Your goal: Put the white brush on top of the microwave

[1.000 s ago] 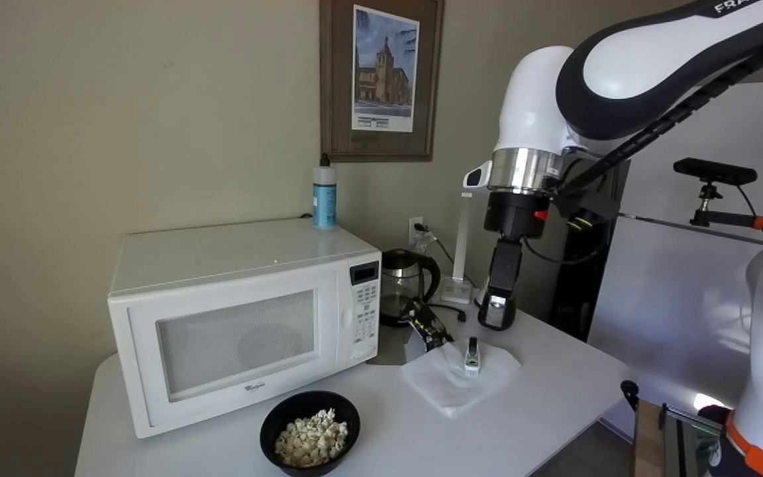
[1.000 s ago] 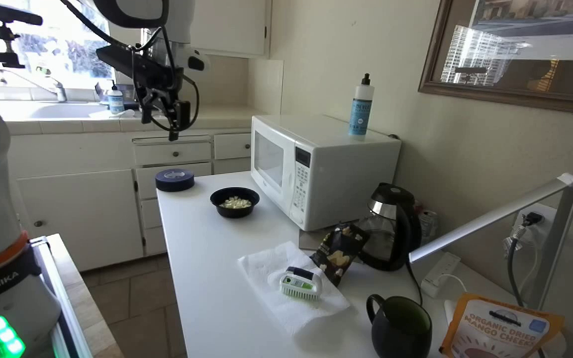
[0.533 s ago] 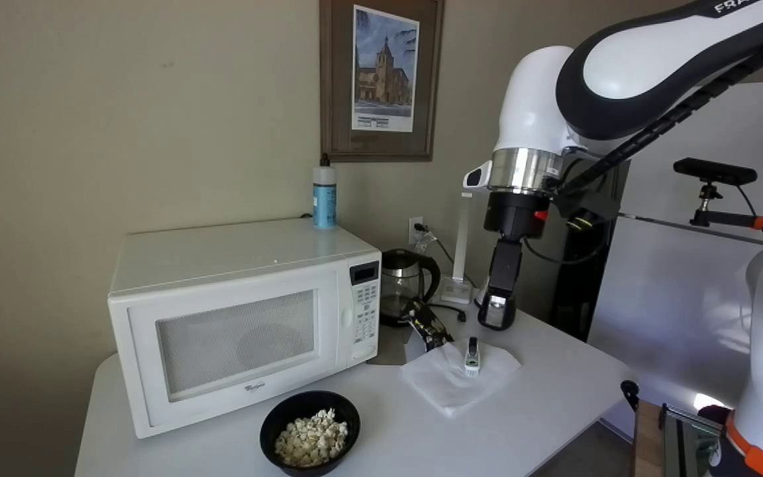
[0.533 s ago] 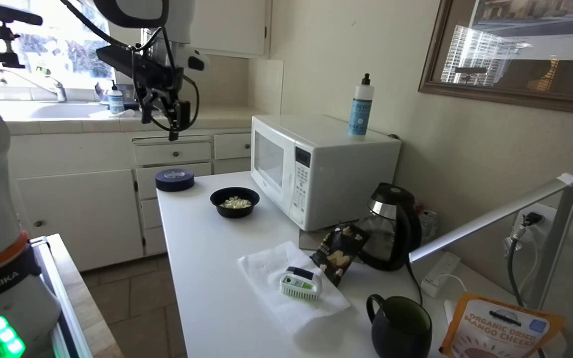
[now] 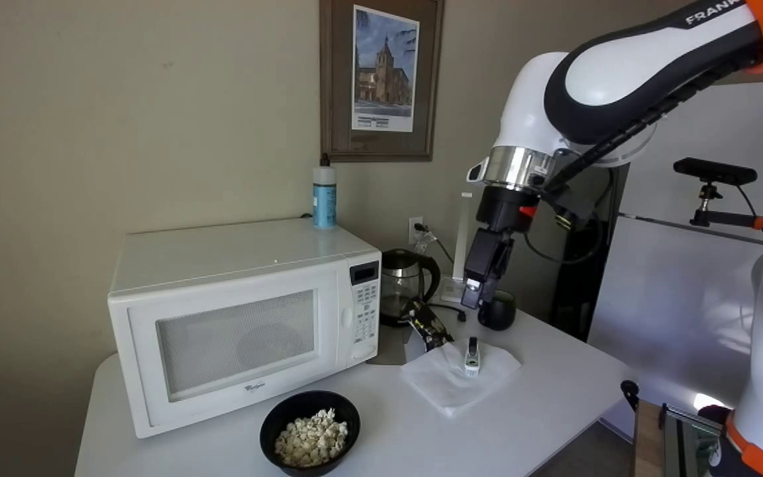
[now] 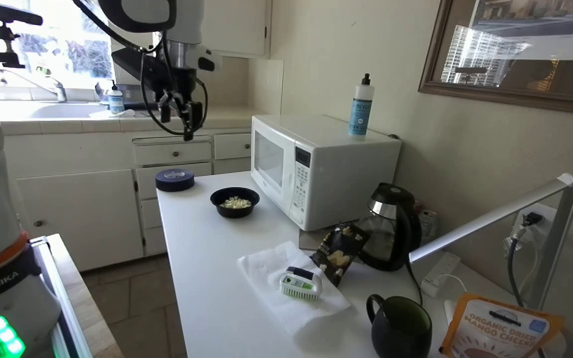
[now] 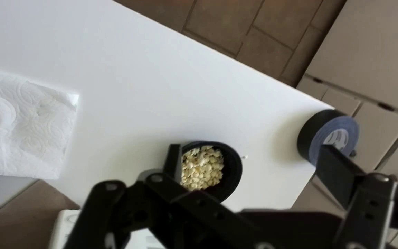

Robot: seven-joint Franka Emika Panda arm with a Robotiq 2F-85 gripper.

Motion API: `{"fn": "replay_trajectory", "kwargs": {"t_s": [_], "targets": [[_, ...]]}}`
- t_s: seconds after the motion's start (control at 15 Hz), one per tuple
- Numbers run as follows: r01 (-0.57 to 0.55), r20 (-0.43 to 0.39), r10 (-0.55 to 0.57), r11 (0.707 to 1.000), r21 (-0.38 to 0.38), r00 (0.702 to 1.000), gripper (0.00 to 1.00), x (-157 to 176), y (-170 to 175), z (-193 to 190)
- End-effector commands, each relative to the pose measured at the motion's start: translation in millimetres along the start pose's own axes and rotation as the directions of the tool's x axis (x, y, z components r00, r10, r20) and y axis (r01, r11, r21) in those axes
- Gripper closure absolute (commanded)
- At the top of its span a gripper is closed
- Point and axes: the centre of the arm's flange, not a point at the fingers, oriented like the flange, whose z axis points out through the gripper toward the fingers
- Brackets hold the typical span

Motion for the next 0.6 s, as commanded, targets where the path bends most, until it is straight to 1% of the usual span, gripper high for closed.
{"fn": "replay_trajectory", "kwargs": {"t_s": [0.0, 0.13, 0.27, 0.4, 0.53], "targets": [[-0.187, -0.083, 0.185, 0.982, -0.016, 0.979, 0.0, 22.2, 41.0, 14.2], [-0.274, -0.16, 0.264, 0.96, -0.048, 0.951, 0.0, 25.6, 68.0, 17.1], [-0.361, -0.242, 0.338, 0.931, -0.057, 0.909, 0.0, 31.7, 94.2, 17.9], [-0.441, -0.331, 0.396, 0.895, -0.072, 0.857, 0.0, 34.4, 116.8, 23.6], [-0.516, -0.416, 0.439, 0.852, -0.089, 0.797, 0.0, 35.4, 137.8, 30.6]]}}
